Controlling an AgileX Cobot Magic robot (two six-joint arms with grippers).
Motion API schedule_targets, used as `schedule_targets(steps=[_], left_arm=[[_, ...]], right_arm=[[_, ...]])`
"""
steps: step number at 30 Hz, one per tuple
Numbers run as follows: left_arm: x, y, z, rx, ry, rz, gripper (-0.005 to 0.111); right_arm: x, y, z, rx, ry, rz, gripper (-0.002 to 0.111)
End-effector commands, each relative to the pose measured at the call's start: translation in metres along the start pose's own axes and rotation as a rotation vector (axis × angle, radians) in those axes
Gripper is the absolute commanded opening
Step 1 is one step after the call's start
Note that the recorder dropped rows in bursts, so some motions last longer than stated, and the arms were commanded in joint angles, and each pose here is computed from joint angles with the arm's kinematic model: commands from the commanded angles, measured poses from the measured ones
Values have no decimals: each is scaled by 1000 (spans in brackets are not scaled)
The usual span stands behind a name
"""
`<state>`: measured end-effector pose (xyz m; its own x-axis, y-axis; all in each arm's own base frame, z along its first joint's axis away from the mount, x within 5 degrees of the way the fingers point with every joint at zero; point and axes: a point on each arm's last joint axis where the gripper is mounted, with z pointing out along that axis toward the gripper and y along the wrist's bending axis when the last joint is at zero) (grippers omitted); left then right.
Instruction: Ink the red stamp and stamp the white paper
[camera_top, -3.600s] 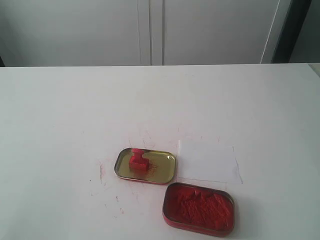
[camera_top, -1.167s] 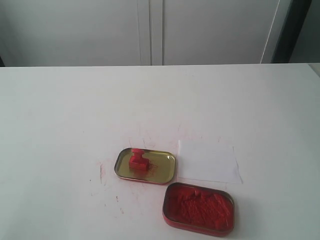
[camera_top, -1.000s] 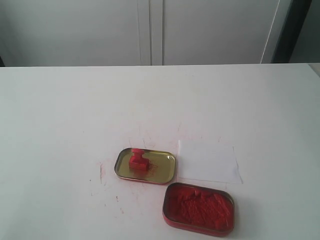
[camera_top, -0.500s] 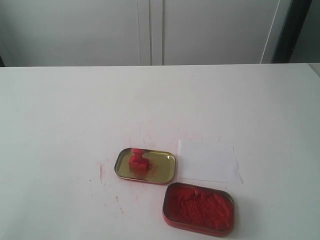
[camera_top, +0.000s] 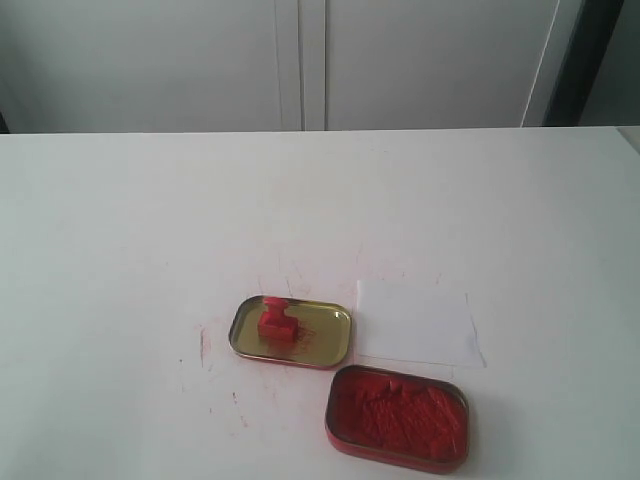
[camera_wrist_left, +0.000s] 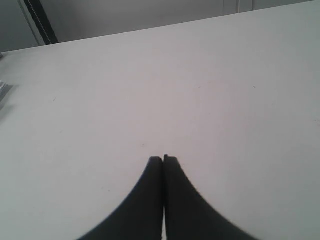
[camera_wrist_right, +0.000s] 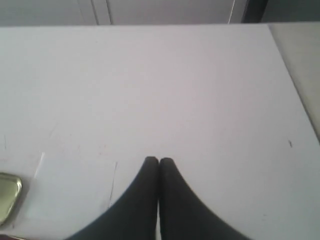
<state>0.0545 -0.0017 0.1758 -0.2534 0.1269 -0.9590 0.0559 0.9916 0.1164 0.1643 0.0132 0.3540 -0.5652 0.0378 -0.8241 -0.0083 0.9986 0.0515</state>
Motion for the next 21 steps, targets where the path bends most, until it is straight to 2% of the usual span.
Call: schedule_targets(steps=[1,16,21], left_arm=[[1,0,0,-1,0,-3,0],[1,0,0,-1,0,-3,0],[1,0,0,-1,0,-3,0]], right_arm=[[-8,3,30,0,134,-33,0],[-17,14,108,-55,400,-97,0],[-18,30,126,-115,452,-127,0]])
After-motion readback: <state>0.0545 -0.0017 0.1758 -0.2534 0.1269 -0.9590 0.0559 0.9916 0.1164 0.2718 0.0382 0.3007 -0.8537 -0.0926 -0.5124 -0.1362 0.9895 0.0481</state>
